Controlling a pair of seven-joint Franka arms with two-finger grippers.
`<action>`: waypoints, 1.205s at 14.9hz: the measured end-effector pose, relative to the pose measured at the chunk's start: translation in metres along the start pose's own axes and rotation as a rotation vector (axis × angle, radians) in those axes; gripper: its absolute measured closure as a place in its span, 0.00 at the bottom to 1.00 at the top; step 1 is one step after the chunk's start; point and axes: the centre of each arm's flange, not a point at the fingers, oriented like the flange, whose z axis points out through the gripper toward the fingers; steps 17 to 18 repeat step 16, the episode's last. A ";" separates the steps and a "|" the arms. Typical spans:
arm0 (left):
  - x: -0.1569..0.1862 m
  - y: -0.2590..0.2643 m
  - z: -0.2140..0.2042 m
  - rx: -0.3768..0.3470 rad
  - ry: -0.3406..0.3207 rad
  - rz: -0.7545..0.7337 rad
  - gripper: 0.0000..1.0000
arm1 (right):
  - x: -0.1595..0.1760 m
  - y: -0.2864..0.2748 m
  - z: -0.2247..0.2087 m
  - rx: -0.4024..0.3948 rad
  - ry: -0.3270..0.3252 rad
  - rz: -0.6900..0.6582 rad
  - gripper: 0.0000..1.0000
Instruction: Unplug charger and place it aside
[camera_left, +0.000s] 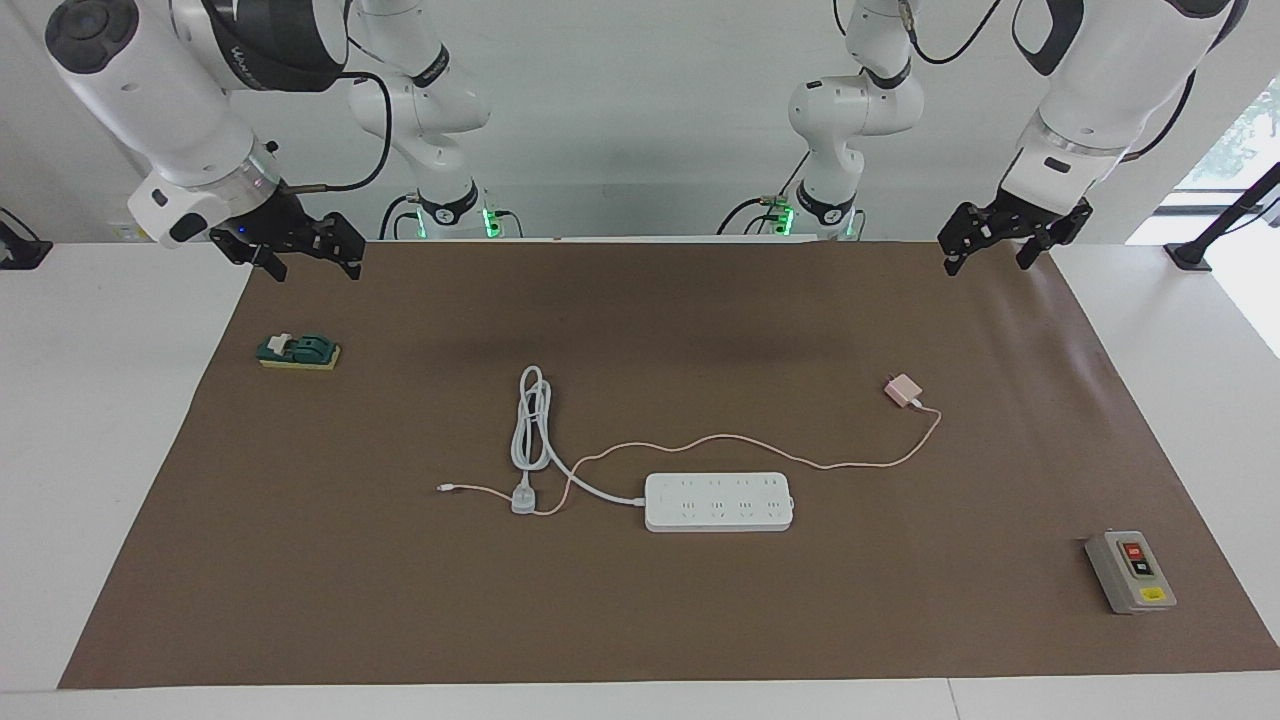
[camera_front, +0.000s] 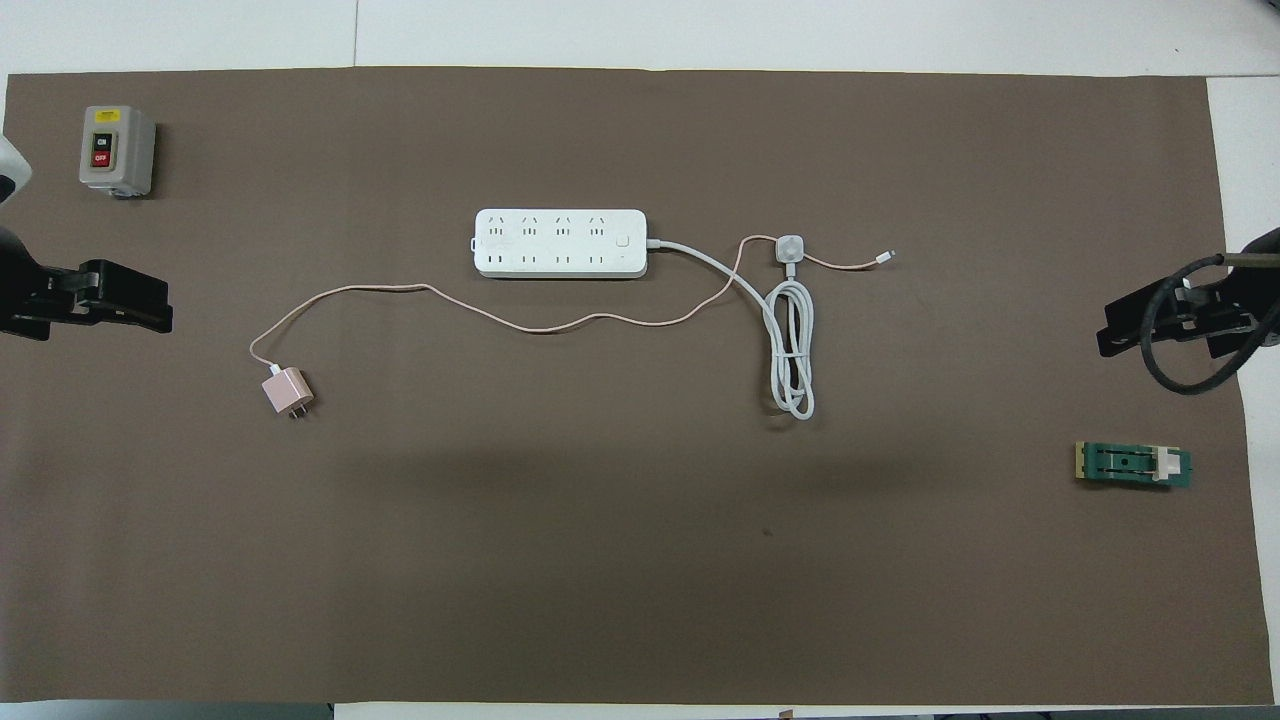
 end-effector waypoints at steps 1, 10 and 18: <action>0.000 0.000 0.000 -0.003 0.001 0.000 0.00 | 0.001 0.002 0.002 -0.005 -0.002 0.004 0.00; 0.000 0.003 -0.001 -0.024 0.003 0.001 0.00 | 0.003 0.006 0.005 -0.015 -0.008 0.009 0.00; 0.000 0.003 -0.002 -0.026 0.004 0.002 0.00 | 0.002 0.004 0.004 -0.016 -0.005 0.006 0.00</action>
